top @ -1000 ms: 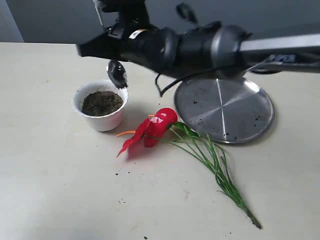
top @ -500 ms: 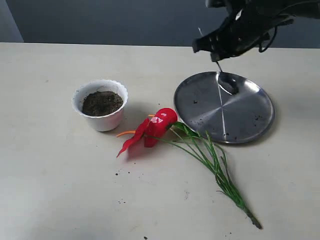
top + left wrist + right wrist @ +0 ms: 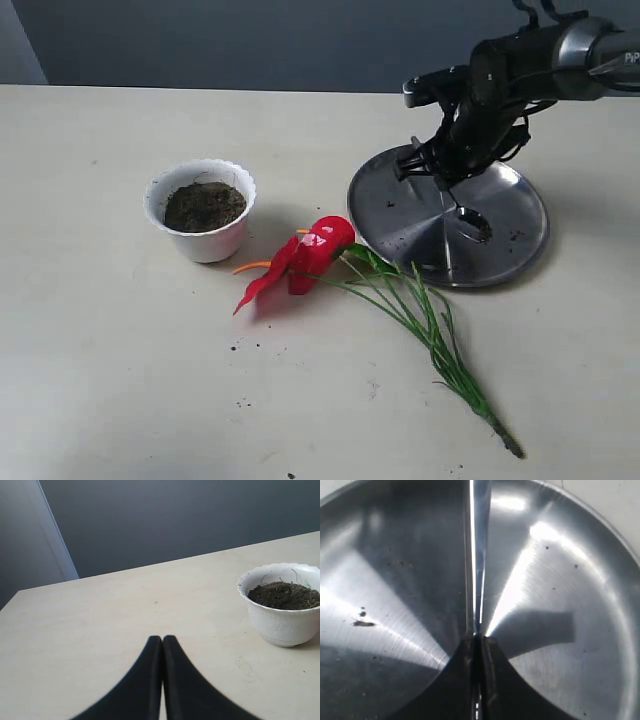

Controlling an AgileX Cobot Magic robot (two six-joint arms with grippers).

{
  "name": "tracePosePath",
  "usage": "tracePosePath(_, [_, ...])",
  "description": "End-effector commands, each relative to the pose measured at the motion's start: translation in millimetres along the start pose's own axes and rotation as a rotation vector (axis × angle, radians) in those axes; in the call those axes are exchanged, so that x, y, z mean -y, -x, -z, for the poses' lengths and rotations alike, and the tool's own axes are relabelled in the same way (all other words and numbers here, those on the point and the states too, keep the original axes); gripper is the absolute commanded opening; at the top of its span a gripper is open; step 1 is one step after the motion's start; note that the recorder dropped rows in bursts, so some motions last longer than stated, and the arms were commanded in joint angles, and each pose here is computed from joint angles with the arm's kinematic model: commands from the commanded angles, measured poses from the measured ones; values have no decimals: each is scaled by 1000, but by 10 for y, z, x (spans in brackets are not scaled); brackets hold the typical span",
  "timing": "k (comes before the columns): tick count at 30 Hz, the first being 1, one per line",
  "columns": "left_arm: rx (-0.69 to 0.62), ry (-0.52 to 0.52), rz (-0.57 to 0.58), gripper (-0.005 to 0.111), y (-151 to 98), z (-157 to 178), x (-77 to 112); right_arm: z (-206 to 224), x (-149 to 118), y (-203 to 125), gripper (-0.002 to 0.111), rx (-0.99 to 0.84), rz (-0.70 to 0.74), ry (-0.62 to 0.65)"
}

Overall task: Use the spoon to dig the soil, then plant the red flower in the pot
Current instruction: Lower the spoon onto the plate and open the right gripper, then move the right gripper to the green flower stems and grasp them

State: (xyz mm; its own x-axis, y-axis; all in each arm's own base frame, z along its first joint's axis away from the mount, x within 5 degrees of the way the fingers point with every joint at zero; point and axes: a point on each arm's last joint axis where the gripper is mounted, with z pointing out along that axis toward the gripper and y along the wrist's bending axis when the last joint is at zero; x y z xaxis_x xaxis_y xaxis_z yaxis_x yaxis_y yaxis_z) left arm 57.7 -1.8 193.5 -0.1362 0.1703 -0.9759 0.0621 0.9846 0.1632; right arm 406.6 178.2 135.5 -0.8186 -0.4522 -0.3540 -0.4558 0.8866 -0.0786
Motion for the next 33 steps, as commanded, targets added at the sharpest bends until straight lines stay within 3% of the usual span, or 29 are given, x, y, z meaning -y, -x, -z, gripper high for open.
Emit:
tracePosePath(1, [8,-1,9,0,1,2,2,-1,26,20,-1,2,5,-9])
tracePosePath(6, [8,-1,9,0,1,2,2,-1,26,4,2,-16,5,-9])
tracePosePath(11, [8,-1,9,0,1,2,2,-1,26,-15,35,-37,5,-9])
tracePosePath(13, [8,-1,9,0,1,2,2,-1,26,-20,43,-42,5,-9])
tracePosePath(21, [8,-1,9,0,1,2,2,442,47,72,38,-30,-14,-6])
tracePosePath(26, [8,-1,9,0,1,2,2,948,8,56,27,-35,-47,65])
tracePosePath(31, [8,-1,9,0,1,2,2,1434,-71,44,27,61,-145,168])
tracePosePath(33, [8,-1,9,0,1,2,2,1620,-151,-5,27,91,-104,185])
